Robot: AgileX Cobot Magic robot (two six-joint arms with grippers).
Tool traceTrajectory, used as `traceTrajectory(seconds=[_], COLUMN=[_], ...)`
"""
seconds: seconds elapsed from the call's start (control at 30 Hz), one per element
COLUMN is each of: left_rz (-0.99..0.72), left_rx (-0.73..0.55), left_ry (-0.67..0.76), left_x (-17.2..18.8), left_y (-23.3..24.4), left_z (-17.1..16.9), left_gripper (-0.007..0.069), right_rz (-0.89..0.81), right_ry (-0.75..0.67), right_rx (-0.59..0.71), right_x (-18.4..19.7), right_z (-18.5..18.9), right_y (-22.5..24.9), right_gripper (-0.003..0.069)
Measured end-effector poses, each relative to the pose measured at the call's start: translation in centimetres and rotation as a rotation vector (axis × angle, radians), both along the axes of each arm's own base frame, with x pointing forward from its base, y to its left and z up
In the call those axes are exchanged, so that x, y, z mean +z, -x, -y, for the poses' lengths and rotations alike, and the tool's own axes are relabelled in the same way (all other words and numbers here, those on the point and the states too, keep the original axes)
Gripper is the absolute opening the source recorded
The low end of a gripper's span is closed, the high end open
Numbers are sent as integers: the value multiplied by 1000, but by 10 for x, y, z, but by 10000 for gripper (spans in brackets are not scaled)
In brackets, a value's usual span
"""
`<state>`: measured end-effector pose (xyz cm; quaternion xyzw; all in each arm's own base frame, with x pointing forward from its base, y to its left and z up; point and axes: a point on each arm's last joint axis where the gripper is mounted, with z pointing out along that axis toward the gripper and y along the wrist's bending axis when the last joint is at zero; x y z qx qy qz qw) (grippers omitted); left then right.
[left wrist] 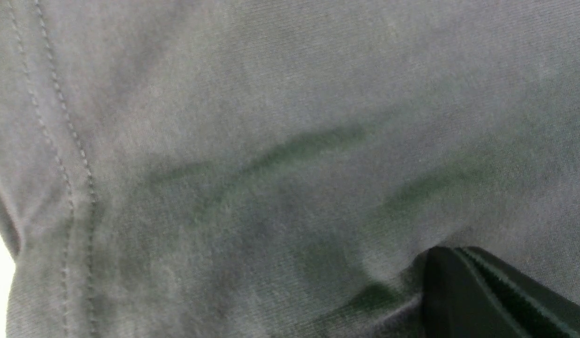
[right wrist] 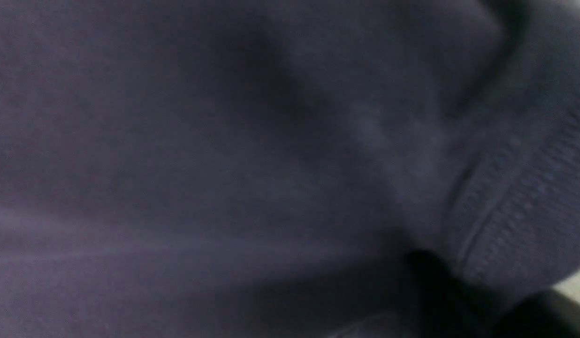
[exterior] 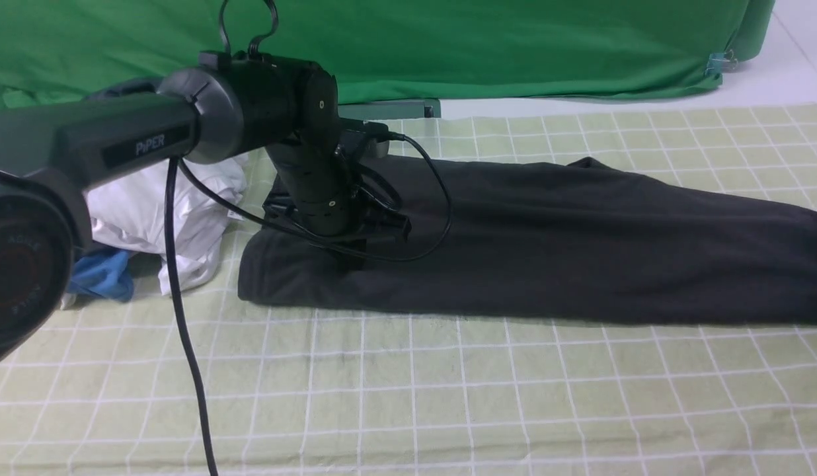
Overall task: Fold a long-sleeved shirt over a green coffee tablecloth.
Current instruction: 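Pull the folded dark garment lengthwise by its ends to straighten it flat on the table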
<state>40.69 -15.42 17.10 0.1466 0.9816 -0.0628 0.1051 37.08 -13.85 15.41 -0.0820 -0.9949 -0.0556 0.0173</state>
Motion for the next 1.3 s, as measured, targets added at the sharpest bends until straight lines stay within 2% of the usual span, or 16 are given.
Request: traceTrajectory(seconds=[0.07, 0.13, 0.33, 0.37, 0.43, 0.47, 0.5, 0.53, 0.63, 0.7, 0.9, 1.07, 1.17, 1.3], left_rz=[-1, -1, -8, -11, -27, -32, -34, -32, -10, 32, 82, 115, 136, 152], left_rx=[0, 0, -2, -2, -2, -3, -4, -5, -7, -8, -18, -43, -45, -45], left_ry=[0, 0, 8, 8, 5, 4, 3, 4, 10, 24, 41, 22, 15, 16], left_x=[0, 0, 0, 0, 0, 0, 2, 6, 21, 43, 87, 108, 115, 118], left_y=[0, 0, 1, 1, 2, 3, 4, 5, 8, 12, 29, 38, 40, 41], left_z=[0, 0, 1, 1, 0, 0, 0, 0, -2, -4, -10, -16, -18, -19], left_gripper=[11, 11, 11, 11, 11, 11, 11, 11, 11, 11, 11, 11, 11, 11], right_rz=[-11, -30, -73, -79, -86, -80, -64, -48, -2, 46, 85, 40, 23, 46], right_ry=[16, 31, 50, 57, 95, 108, 123, 133, 150, 167, 166, 263, 293, 212], right_rx=[11, 3, -14, -12, -54, -85, -120, -143, -157, -133, -108, -77, -110, -128], right_x=[4, 7, 16, 18, 24, 28, 33, 38, 53, 67, 75, 73, 71, 70], right_z=[2, 5, 12, 13, 17, 19, 22, 23, 22, 19, 12, 20, 23, 16], right_y=[0, 0, 2, 2, 0, -1, -4, -7, -12, -18, -24, -19, -17, -19], right_gripper=[36, 32, 62, 92, 227, 267, 358, 410, 542, 599, 617, 564, 566, 583])
